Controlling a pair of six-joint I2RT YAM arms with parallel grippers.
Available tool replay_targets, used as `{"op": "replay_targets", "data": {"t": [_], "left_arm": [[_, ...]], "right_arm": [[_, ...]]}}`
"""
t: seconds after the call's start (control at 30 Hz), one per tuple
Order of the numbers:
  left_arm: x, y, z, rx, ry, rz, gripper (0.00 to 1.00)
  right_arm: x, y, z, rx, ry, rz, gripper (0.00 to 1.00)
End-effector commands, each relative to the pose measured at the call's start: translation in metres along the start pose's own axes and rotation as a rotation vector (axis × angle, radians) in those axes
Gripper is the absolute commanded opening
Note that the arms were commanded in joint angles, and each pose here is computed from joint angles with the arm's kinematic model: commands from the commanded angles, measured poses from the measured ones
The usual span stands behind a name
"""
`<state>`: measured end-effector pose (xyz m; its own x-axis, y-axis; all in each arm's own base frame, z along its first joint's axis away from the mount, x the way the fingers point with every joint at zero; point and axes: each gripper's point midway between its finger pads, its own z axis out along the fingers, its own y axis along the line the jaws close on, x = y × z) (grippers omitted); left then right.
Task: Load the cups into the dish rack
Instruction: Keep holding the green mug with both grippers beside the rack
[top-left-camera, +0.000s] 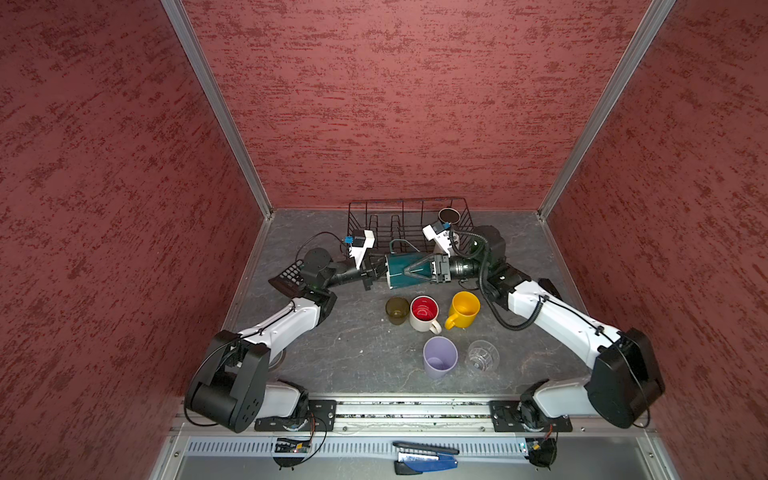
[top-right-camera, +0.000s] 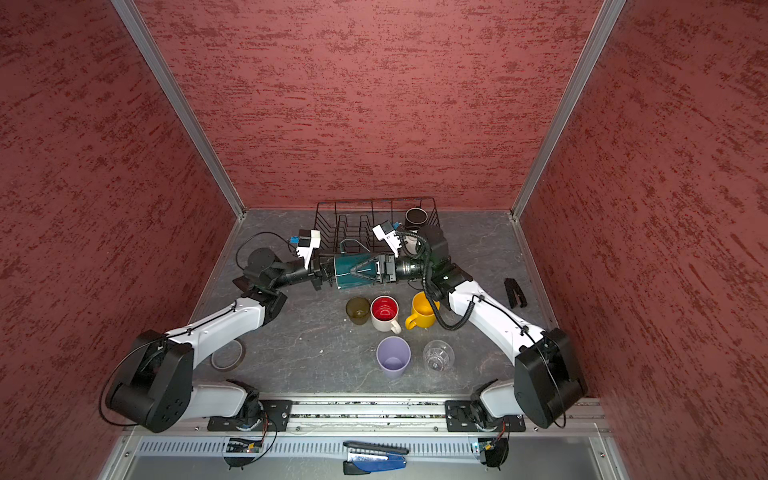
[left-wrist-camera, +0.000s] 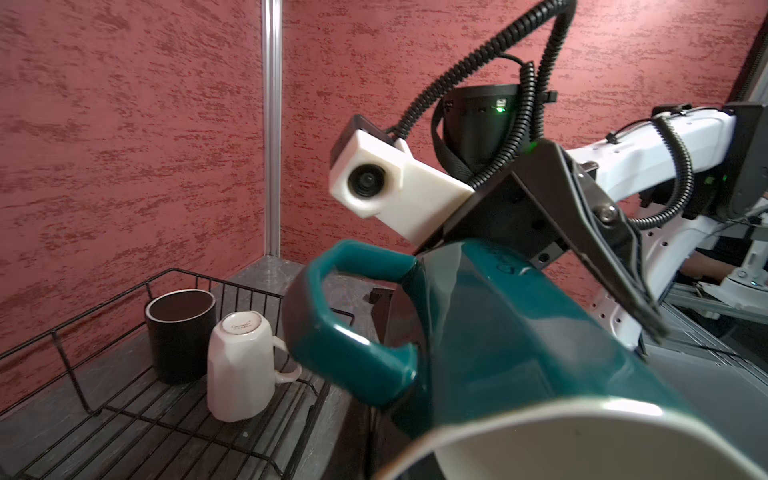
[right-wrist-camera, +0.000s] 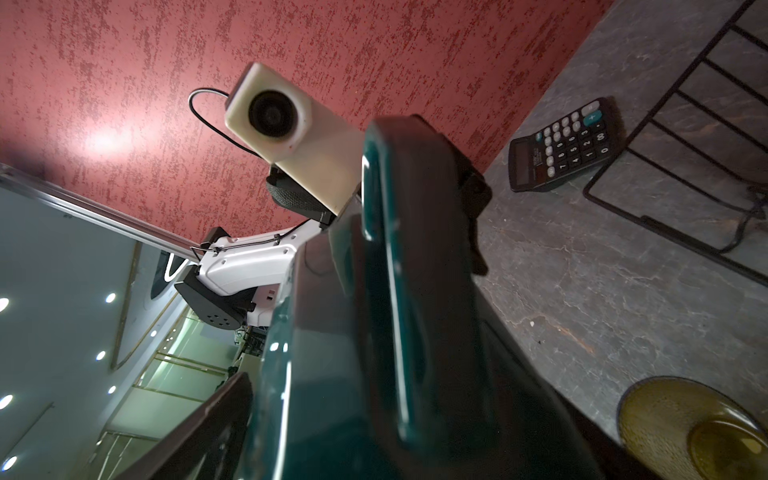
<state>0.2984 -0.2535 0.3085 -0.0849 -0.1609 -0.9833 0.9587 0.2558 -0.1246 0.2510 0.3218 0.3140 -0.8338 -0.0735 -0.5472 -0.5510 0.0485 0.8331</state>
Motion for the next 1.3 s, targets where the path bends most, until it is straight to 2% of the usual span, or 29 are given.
{"op": "replay_targets", "data": {"t": [0.0,0.53,0.9,1.27], "left_arm": [[-0.041,0.011,-0.004,-0.099,-0.123,0.069,0.00],[-0.033,-0.013,-0.005,0.034,-0.099,0.050,0.00],[-0.036,-0.015,-0.017,0.067,-0.107,0.025,0.00],[-0.031,-0.016,-0.015,0.096,-0.089,0.009,0.00]], "right_arm": [[0.014,0.012,0.005,-0.028,0.048,-0.004,0.99],[0.001,0.009,0.006,-0.014,0.022,-0.016,0.99],[-0.003,-0.002,-0.026,0.033,0.004,-0.035,0.99],[-0.008,0.015,-0.038,0.016,-0.008,-0.086,0.99]]}}
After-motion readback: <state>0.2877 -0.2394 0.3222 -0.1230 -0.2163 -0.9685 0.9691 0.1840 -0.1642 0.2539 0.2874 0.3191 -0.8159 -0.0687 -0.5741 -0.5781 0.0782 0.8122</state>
